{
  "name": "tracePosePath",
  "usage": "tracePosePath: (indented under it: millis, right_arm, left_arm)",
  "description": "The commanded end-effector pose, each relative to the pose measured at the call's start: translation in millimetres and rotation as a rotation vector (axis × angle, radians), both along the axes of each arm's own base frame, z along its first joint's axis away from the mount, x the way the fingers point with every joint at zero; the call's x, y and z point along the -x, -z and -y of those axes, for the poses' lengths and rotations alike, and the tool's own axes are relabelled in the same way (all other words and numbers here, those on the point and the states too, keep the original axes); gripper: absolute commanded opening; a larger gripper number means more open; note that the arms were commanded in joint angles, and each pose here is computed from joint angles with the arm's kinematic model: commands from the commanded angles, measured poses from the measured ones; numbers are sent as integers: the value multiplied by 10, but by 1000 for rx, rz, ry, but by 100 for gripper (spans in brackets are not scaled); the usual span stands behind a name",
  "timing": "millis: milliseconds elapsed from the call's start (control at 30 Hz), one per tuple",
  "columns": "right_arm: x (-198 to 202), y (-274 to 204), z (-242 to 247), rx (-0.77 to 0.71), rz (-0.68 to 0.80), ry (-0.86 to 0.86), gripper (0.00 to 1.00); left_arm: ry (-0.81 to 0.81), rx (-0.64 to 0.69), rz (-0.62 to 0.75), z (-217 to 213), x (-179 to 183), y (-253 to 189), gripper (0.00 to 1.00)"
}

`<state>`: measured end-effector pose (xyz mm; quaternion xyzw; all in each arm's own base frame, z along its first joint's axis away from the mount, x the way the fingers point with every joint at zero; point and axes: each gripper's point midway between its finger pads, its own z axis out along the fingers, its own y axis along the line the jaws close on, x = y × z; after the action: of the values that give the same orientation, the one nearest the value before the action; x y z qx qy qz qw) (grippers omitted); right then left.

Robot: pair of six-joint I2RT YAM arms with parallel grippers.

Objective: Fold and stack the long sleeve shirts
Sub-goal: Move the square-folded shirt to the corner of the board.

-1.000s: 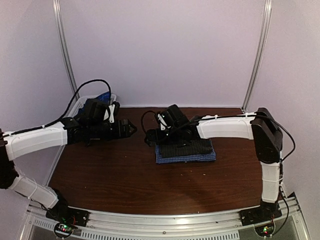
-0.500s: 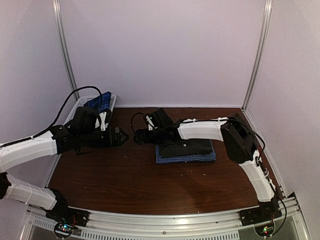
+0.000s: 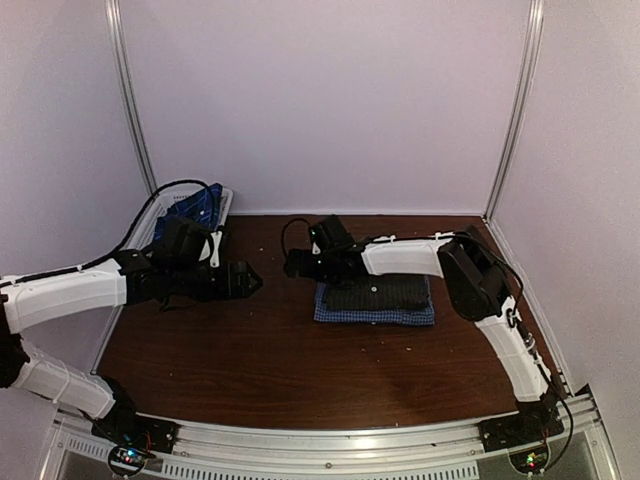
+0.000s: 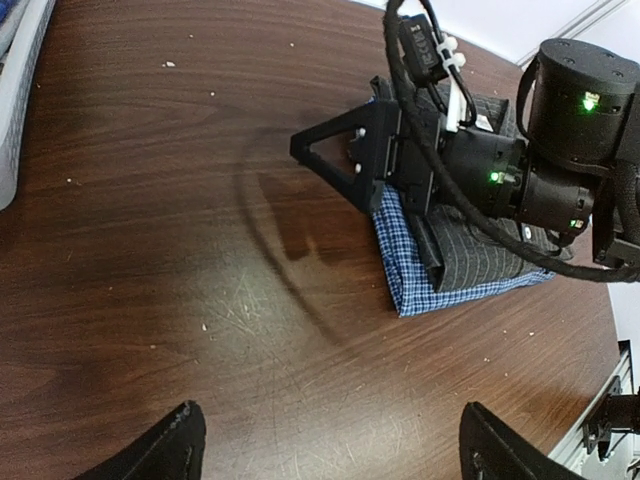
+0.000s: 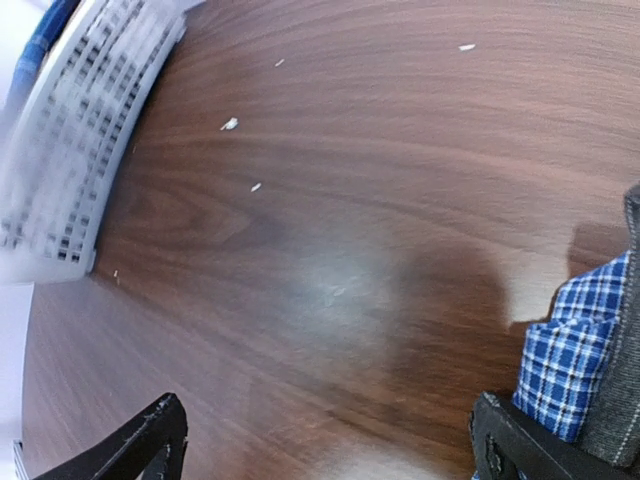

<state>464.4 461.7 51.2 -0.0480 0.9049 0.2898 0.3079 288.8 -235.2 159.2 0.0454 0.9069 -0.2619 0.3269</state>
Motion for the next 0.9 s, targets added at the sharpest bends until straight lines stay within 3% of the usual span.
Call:
tracePosePath:
  millis: [0, 233, 433, 867]
  right_arm:
    - [-145, 263, 659, 65, -64, 202, 100]
    - [-176, 186, 1304, -3, -66, 327, 100]
    - [52, 88, 1790, 13, -61, 358, 100]
    - [1079, 257, 2546, 107, -124, 338, 100]
  left_arm:
    - [22, 42, 30, 120, -81, -169, 89]
    - [28, 42, 18, 142, -83, -132, 89]
    - [33, 48, 13, 168, -90, -129, 89]
    - [47, 72, -5, 221, -77, -73, 89]
